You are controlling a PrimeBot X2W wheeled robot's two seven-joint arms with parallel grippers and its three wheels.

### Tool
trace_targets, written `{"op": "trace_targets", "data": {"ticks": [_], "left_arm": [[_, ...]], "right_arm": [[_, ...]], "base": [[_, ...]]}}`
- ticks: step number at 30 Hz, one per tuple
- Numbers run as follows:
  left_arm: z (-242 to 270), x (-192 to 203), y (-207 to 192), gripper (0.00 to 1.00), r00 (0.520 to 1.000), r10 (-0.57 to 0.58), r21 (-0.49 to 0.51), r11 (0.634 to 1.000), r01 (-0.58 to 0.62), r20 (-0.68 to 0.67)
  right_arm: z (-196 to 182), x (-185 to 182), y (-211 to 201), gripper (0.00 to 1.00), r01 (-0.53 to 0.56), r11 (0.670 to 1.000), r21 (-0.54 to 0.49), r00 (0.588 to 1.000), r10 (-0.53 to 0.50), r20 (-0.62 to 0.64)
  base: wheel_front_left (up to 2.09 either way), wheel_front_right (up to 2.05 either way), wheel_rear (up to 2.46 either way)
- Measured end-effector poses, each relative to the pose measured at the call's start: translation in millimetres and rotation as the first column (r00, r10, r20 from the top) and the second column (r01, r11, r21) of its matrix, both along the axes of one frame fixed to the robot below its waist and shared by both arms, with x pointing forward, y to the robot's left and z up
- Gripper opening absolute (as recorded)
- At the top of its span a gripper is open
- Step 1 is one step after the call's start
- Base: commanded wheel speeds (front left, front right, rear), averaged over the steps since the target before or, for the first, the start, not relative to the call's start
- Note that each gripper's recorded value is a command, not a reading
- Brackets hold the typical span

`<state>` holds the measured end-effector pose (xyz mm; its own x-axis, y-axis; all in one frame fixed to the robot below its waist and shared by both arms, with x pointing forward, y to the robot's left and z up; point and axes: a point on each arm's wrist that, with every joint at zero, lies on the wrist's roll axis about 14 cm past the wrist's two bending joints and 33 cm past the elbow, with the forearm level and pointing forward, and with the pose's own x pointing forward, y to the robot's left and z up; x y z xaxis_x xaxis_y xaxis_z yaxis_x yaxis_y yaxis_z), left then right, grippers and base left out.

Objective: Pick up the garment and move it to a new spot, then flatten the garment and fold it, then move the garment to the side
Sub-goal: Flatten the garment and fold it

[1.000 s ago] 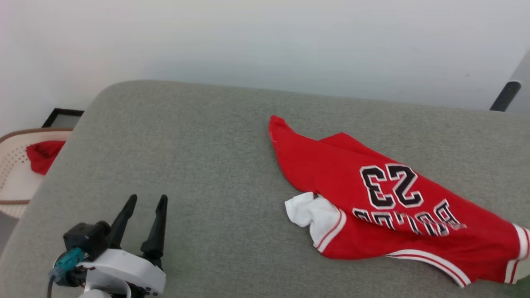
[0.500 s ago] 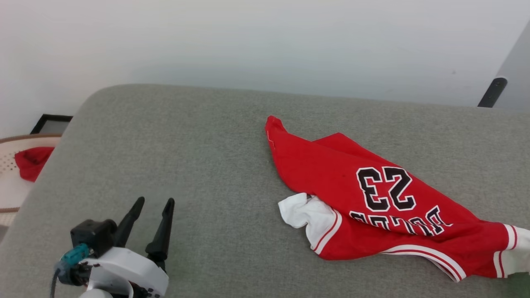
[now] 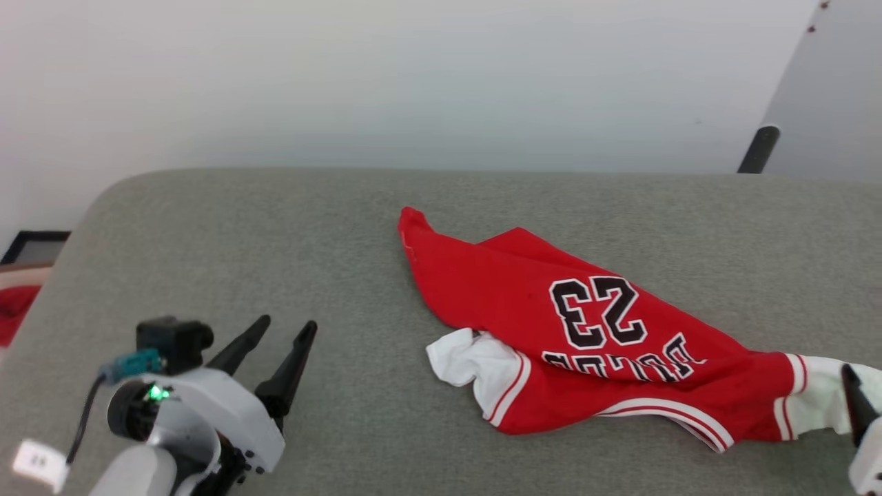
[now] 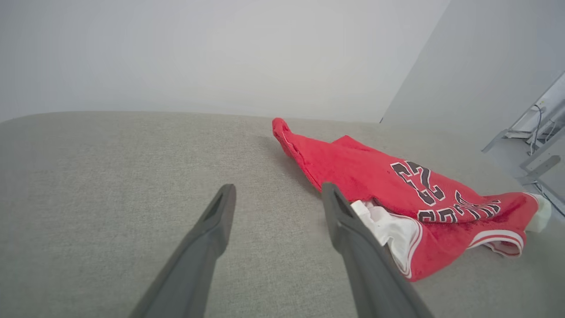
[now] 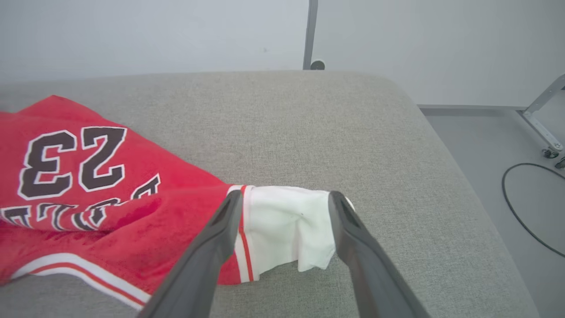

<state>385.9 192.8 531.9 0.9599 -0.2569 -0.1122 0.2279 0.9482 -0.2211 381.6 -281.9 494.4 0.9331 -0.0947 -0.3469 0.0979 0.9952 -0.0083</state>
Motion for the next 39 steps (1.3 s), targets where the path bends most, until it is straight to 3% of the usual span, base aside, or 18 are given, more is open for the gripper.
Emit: {"op": "trace_targets", "data": {"ticks": [9,19,33,39], "left_arm": [[2,19,-41,1.0,0.968,-0.163,-0.014,0.986,0.164,-0.191],[-18,34,-84,1.0,0.865,-0.288,0.0,0.949,0.316,-0.412],[-78,51,-113,1.0,0.707,-0.302,0.023,0.912,0.41,-0.64],[-102,54,-117,1.0,0.663,-0.279,0.055,0.898,0.436,-0.694]], "right_arm": [[26,-19,24,1.0,-0.016,0.999,0.035,0.99,0.011,0.141],[49,-35,31,1.0,0.005,0.998,0.068,0.964,-0.023,0.266],[28,-51,5,1.0,0.12,0.988,0.101,0.962,-0.14,0.233],[21,-53,-2,1.0,0.147,0.983,0.105,0.962,-0.167,0.217]], "base": [[0.0,0.0,0.0],[0.0,0.0,0.0],[0.0,0.0,0.0],[0.0,0.0,0.0]]}}
